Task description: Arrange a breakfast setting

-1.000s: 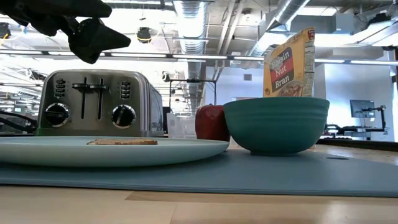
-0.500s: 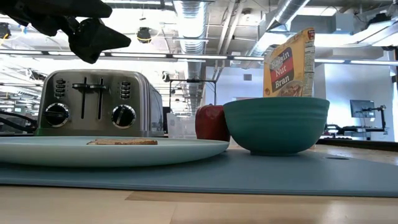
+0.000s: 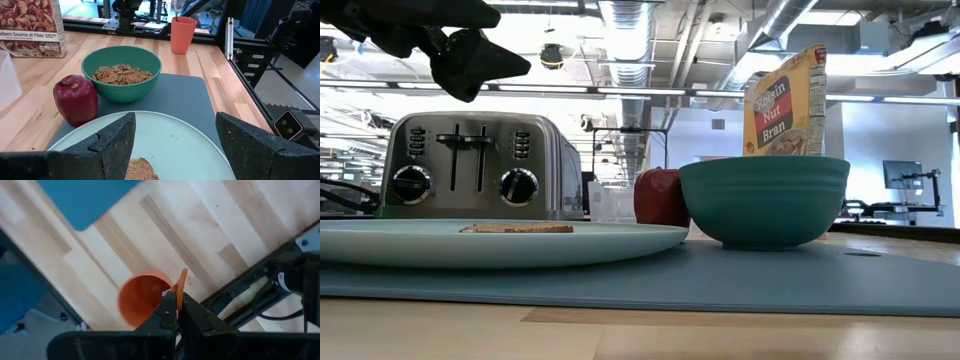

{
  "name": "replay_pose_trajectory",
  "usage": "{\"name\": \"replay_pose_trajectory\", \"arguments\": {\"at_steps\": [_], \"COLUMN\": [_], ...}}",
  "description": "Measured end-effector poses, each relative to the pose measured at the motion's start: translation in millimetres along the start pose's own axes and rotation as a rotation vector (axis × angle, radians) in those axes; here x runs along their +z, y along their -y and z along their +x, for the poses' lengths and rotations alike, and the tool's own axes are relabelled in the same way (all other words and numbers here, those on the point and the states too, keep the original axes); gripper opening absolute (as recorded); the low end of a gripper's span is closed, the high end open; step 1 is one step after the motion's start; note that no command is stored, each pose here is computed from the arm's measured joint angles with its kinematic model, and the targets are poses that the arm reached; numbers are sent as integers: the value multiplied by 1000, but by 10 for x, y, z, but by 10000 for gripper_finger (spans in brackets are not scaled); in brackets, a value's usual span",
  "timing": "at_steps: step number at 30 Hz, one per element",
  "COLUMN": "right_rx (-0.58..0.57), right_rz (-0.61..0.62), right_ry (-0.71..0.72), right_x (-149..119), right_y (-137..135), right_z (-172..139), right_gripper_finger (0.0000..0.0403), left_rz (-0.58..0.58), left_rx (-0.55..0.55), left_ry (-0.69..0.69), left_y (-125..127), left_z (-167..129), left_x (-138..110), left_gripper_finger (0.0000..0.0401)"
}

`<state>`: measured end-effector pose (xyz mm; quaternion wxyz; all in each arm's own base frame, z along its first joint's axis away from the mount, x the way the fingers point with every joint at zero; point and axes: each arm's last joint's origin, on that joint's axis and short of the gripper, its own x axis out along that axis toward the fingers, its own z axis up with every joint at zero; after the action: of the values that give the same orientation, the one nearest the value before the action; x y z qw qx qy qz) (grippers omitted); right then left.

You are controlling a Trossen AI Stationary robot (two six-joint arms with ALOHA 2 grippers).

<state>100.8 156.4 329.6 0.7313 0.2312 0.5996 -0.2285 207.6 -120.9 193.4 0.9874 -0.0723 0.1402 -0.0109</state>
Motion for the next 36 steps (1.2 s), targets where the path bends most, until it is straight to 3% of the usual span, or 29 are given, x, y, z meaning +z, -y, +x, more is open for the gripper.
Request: {"name": "replay_pose_trajectory", "arguments": {"at_steps": [9,21,26,36], "right_rx": [128,303,302,361], "right_rz": [25,86,-2,-350], "right_ry": [4,65,257,722], "right_x": [231,535,630,925], "right_y": [66,385,399,-47], "right_z": [-294,-677,-703,-811], "right_gripper_finger": [26,29,28,28], "left_rz": [3,3,1,2], "left_rx": [3,8,7,31], "left_ry": [1,4,18,121], "left_y": [-1,-3,1,14], "left_z": [0,0,0,-6], "left_x": [0,2,16,117], "left_gripper_finger": [261,261,261,261]}}
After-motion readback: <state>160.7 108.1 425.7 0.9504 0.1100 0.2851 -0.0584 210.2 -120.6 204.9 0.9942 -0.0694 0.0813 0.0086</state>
